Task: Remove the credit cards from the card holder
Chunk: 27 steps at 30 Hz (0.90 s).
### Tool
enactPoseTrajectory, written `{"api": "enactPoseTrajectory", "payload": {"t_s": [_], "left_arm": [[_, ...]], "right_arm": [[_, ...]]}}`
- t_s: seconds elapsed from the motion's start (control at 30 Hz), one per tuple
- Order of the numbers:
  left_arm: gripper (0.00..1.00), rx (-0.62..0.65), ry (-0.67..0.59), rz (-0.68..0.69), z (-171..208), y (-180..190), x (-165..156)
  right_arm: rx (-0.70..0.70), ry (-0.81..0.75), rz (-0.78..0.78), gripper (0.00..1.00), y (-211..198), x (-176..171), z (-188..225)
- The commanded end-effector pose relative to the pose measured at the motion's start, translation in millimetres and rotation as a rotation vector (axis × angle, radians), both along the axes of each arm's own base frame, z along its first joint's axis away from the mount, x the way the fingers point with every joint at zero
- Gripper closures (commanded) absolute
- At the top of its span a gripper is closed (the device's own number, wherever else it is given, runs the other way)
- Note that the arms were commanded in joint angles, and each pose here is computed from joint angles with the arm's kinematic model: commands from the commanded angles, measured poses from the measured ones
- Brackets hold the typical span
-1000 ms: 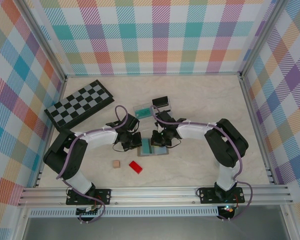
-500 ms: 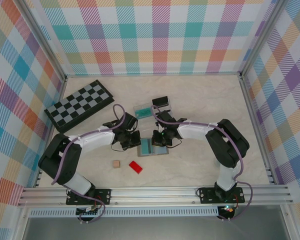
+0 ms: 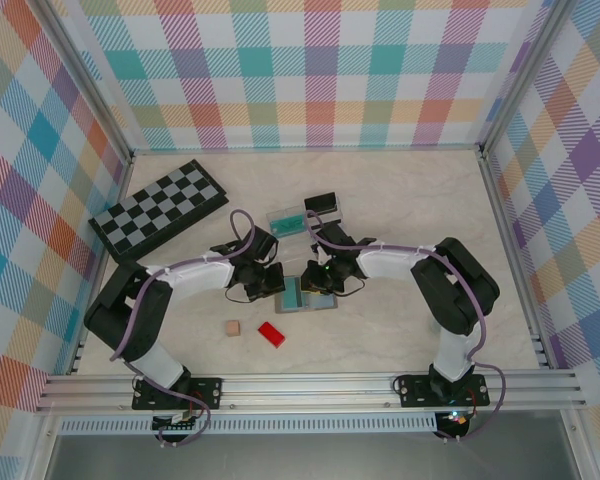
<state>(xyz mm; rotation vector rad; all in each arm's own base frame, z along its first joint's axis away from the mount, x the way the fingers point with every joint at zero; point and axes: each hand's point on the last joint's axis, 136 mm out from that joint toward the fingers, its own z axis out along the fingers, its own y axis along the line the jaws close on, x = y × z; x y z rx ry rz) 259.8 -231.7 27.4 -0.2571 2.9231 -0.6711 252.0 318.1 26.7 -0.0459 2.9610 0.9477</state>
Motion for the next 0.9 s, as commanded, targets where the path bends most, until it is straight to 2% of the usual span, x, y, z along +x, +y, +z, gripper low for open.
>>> {"api": "enactPoseTrajectory", "payload": {"t_s": [0.0,0.27,0.67,0.87], "left_arm": [[1.00,0.025,0.031,-0.004,-9.7,4.4,-4.2],[1.00,0.097,0.059,0.010,-22.3,19.4,-12.4],[1.00,0.092,0.075,0.006,-29.4,18.9,-15.8],[1.00,0.100,0.079,0.008,-30.8,20.7,-17.2]], "right_arm": [[0.044,-0.007,0.008,0.82,4.1,1.0,7.7],[0.055,0.007,0.018,0.84,5.1,-0.1,2.3],[0.107,0.025,0.045,0.86,13.4,-2.4,1.7],[0.111,0.017,0.044,0.92,12.8,-1.6,1.8]]}}
